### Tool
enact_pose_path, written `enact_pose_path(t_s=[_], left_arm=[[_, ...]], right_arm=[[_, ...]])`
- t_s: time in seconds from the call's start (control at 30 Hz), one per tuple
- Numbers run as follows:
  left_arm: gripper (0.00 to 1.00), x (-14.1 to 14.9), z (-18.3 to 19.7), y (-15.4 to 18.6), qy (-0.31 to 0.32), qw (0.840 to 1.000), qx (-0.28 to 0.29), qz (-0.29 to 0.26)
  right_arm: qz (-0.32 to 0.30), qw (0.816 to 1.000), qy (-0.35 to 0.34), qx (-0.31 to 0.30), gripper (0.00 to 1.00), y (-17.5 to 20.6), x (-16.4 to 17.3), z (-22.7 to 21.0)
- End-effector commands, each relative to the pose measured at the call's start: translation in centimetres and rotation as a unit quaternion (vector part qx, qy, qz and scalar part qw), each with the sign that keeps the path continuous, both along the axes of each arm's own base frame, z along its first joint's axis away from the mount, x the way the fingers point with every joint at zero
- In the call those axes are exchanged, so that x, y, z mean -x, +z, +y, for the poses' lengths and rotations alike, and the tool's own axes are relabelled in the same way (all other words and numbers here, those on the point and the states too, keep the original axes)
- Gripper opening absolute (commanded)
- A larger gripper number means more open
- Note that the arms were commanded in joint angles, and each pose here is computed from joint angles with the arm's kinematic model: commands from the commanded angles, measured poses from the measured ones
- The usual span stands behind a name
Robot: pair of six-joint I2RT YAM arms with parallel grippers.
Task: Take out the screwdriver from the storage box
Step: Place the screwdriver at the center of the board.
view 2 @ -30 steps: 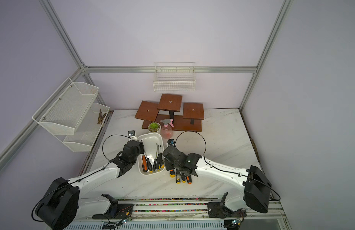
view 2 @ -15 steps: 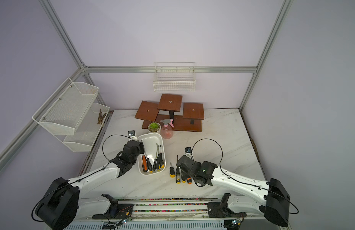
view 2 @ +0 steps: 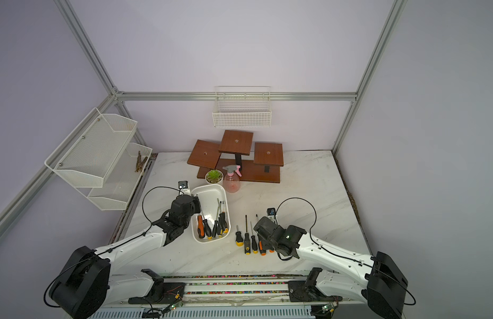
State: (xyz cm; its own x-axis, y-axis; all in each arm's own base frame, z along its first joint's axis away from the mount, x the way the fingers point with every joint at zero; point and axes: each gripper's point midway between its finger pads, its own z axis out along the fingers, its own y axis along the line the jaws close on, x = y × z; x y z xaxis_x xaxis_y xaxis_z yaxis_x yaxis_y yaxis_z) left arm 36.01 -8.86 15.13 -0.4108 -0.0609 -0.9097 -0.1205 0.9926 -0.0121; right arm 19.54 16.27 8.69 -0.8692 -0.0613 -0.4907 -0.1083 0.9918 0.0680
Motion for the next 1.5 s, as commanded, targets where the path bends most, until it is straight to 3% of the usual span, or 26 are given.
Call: enact_pose_path(t_s=[0.0, 0.37, 1.47], left_arm=[[0.0, -0.9, -0.7, 2.3, -0.006, 0.999, 0.012, -0.032], [0.0, -1.0, -0.8, 2.3, -0.007, 0.999, 0.012, -0.032], [0.0, -0.9, -0.8, 2.3, -0.007, 0.999, 0.012, -0.032]], right_arm=[[0.002, 1.0, 0.005, -0.008, 0.0, -0.4, -0.3, 0.4], [0.03, 1.0, -0.001, -0.003, 0.0, -3.3, 0.1, -0.3], [0.054, 0.998, -0.012, -0.014, 0.0, -6.1, -0.7, -0.4]])
